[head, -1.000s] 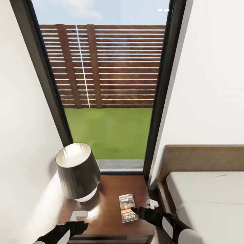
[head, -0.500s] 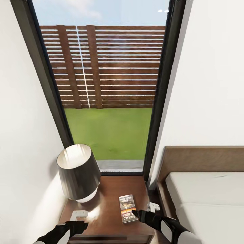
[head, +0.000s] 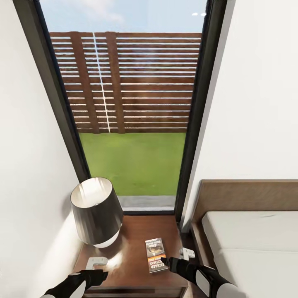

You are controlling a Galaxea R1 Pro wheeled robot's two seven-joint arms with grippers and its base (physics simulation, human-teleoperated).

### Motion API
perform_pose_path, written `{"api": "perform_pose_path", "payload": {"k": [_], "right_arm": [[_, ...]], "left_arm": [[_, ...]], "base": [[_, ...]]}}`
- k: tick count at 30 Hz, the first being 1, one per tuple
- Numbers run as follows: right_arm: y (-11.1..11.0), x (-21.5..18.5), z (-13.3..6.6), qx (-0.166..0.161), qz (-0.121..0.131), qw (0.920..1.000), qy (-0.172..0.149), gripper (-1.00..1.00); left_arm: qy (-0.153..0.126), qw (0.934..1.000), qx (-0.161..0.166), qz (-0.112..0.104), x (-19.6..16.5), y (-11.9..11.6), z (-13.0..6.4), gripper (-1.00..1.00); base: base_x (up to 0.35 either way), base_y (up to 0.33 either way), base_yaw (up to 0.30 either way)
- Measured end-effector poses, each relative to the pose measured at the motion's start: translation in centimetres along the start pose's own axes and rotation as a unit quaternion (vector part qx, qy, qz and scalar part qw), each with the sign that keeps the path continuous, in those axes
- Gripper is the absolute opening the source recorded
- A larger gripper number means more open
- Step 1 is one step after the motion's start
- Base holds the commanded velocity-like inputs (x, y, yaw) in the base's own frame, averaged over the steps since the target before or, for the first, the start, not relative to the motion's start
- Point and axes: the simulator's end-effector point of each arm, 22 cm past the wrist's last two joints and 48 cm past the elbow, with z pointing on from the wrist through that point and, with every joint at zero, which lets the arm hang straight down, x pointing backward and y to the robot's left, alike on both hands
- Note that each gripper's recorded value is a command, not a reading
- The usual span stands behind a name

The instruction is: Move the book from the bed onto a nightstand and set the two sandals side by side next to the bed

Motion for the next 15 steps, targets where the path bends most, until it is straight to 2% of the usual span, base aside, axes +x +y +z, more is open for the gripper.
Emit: {"api": "perform_pose_path", "payload": {"k": [15], "right_arm": [[0.9, 0.5, -1.2, -0.001, 0.004, 1.0000, 0.007, 1.00]], "left_arm": [[0.000, 1.0000, 0.000, 0.000, -0.2, -0.2, -1.5, 1.00]], "base": [[0.000, 0.000, 0.000]]}}
